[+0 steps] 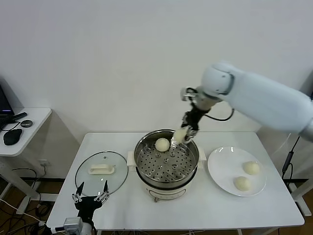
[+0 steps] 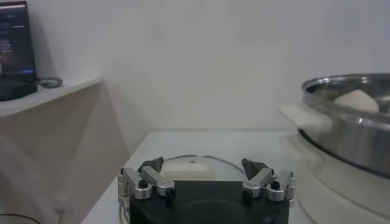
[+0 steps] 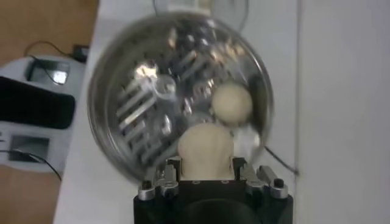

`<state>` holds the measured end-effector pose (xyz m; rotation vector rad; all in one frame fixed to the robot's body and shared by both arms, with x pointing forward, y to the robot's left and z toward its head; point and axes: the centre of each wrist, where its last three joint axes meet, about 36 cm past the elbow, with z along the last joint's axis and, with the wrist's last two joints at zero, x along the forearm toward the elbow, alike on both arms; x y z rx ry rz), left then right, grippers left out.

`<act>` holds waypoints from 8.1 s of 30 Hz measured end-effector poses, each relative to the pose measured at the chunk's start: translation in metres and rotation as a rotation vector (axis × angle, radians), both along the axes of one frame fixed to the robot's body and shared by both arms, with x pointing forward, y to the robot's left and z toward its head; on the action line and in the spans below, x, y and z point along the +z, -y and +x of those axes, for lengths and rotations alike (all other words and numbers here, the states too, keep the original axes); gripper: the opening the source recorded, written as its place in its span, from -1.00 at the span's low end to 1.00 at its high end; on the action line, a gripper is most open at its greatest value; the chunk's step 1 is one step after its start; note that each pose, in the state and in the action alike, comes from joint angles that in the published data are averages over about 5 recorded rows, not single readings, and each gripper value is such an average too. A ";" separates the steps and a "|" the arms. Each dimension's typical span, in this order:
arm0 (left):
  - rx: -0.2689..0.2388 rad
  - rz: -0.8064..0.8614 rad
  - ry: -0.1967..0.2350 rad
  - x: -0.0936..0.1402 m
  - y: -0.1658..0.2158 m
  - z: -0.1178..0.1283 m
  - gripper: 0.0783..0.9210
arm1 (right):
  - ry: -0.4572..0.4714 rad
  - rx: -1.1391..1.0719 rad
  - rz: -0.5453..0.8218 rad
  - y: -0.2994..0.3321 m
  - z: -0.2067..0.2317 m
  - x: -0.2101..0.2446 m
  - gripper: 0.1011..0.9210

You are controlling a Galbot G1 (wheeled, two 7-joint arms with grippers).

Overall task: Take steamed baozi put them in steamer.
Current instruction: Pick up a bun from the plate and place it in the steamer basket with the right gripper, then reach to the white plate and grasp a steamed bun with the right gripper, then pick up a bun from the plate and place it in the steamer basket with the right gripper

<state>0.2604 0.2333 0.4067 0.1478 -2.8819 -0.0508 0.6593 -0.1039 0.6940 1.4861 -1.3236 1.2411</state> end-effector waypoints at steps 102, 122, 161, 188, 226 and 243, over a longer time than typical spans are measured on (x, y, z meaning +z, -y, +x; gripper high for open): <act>0.016 0.001 -0.108 -0.031 0.002 -0.005 0.77 | 0.051 -0.207 -0.176 0.343 -0.087 -0.218 0.76; 0.016 0.001 -0.115 -0.035 0.001 -0.003 0.77 | 0.045 -0.205 -0.165 0.333 -0.076 -0.241 0.69; 0.030 -0.014 -0.040 -0.016 0.001 0.008 0.77 | 0.229 0.075 0.087 0.171 0.015 0.007 0.00; 0.048 -0.033 -0.016 -0.008 0.003 0.007 0.77 | 0.304 1.210 0.033 0.010 -0.028 -0.033 0.00; 0.052 -0.048 -0.019 -0.010 0.005 0.009 0.77 | 0.263 1.480 0.025 -0.031 -0.059 -0.098 0.38; 0.038 -0.053 -0.016 -0.010 0.006 0.009 0.77 | 0.311 1.005 0.058 0.037 -0.034 -0.011 0.76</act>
